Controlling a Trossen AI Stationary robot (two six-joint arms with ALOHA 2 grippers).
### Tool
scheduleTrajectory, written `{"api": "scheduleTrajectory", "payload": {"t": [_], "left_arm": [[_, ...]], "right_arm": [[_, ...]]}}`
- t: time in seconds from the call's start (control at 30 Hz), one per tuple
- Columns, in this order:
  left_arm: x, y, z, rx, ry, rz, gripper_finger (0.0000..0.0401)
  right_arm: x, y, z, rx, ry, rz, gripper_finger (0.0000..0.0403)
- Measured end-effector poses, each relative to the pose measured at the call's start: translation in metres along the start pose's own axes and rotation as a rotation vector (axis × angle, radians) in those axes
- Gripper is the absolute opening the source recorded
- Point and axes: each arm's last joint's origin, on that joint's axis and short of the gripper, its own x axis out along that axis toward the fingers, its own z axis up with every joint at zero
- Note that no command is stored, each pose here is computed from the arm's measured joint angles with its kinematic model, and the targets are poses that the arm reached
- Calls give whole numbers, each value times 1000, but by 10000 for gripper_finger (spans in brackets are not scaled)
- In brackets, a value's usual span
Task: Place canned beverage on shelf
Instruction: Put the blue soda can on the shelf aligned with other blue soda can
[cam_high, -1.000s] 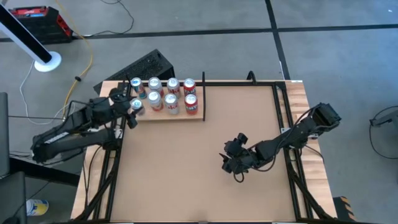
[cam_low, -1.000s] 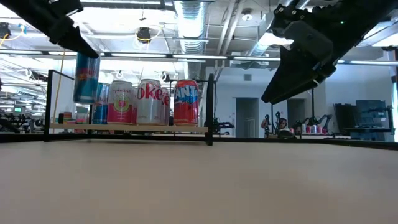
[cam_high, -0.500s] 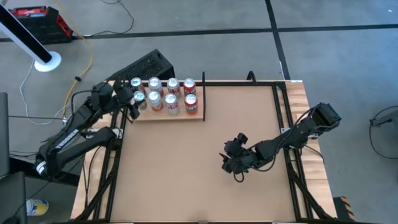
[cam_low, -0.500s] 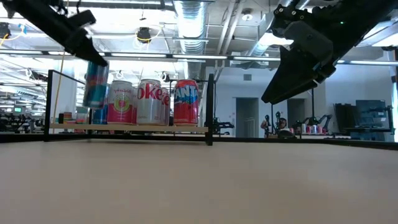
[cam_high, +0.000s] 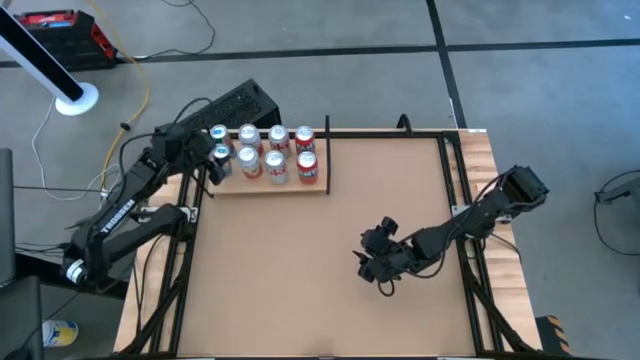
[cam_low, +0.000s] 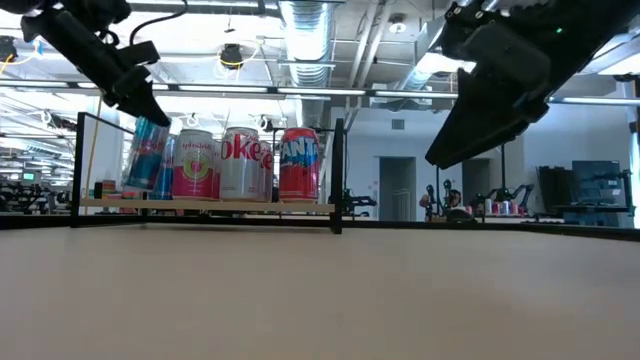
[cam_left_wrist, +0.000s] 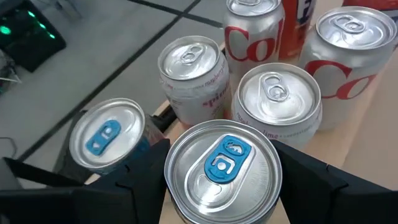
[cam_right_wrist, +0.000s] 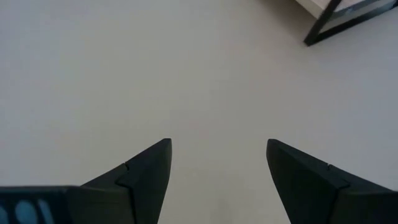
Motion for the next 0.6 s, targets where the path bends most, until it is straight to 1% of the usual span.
{"api": "scheduleTrajectory", "payload": {"t": [0.17, 0.3, 0.43, 0.6], "left_arm": [[5, 5, -1, -21, 2, -37, 235], [7, 7, -3, -23, 1, -70, 235], [12, 10, -7, -17, 31, -46, 235], [14, 11, -6, -23, 23, -45, 235]], "right_arm": [[-5, 7, -1, 6, -21, 41, 286], [-7, 9, -3, -2, -21, 50, 286], [-7, 9, -3, -1, -21, 50, 286], [-7, 9, -3, -1, -21, 50, 286]]}}
